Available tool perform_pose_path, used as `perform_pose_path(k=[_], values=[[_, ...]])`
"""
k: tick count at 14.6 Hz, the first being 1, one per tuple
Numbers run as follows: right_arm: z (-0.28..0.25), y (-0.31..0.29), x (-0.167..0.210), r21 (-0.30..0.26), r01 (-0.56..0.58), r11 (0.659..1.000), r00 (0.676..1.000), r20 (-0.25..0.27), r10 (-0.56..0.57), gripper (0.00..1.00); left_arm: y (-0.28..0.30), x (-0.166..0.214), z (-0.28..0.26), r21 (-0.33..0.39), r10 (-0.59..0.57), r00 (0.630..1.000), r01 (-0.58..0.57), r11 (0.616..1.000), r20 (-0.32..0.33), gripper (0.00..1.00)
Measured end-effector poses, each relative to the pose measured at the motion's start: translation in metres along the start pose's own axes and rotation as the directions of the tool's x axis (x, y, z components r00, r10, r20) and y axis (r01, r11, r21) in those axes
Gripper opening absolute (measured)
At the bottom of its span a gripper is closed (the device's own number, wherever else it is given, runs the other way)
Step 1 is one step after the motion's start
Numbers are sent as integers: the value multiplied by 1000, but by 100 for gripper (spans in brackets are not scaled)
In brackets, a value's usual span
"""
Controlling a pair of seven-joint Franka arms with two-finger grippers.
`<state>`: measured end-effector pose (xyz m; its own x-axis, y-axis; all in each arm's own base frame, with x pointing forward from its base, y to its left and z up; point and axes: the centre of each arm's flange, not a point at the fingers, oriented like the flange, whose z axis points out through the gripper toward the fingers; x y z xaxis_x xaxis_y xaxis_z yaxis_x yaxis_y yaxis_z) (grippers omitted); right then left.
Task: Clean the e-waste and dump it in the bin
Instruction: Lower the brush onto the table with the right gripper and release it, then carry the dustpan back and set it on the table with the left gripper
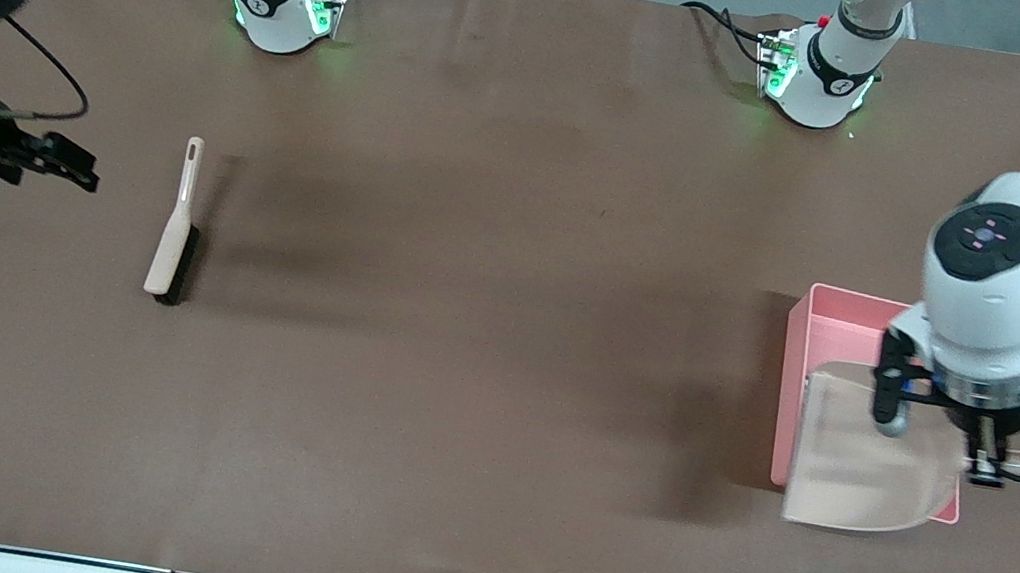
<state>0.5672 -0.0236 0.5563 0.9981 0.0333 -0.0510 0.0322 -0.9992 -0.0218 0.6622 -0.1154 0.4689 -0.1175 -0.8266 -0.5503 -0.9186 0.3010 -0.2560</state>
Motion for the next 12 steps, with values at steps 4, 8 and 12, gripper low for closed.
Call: perform_pose_path(k=[4,8,12], values=[[-45,-9,-7,-1,7,1000,1000,-6,-7,100,-10,55,-11,4,-49,995,50,999,-85,33],[-60,-7,-9,0,-101,995,995,-23,101,100,-10,145,-22,-14,-116,979,115,993,-165,33],[-81,-18,-15,0,-122,992,992,-14,122,100,6,234,-41,-49,-192,959,186,981,-208,33]])
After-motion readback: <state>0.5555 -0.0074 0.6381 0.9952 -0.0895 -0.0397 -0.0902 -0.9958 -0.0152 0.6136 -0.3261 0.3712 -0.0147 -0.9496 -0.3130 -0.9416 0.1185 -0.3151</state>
